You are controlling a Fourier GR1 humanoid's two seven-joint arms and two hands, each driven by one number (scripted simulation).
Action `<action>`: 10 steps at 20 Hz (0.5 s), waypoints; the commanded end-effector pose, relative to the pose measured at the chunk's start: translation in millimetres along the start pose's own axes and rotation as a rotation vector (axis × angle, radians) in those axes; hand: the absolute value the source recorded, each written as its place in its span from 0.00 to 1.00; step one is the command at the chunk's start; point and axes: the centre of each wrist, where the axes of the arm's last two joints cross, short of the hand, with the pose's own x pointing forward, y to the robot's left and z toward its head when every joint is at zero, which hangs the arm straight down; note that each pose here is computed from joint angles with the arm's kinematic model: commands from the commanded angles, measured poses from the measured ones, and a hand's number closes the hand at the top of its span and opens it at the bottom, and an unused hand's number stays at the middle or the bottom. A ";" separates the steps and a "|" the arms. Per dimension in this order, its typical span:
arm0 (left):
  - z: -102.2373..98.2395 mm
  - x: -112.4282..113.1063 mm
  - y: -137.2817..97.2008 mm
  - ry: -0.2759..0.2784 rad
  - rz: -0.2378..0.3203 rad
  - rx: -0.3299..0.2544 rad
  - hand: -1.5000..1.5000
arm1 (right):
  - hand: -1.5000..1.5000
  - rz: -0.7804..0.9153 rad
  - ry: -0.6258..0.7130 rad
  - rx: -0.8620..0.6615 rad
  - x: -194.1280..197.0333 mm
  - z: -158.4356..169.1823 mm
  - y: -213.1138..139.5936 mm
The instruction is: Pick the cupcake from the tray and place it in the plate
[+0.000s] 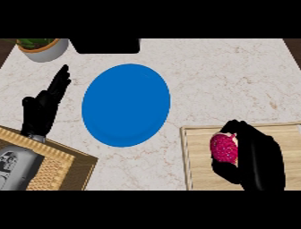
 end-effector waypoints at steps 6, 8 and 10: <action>0.3 -7.1 -1.7 0.013 0.031 0.009 0.50 | 1.00 -0.161 -0.235 -0.066 74.0 -0.6 -16.7; -4.9 -1.1 -11.5 -0.008 0.030 0.003 0.50 | 1.00 -0.202 -0.228 -0.014 107.0 -13.4 -21.0; -12.6 7.1 -5.3 -0.012 0.028 0.003 0.50 | 1.00 -0.225 -0.242 0.023 107.1 -29.3 -6.0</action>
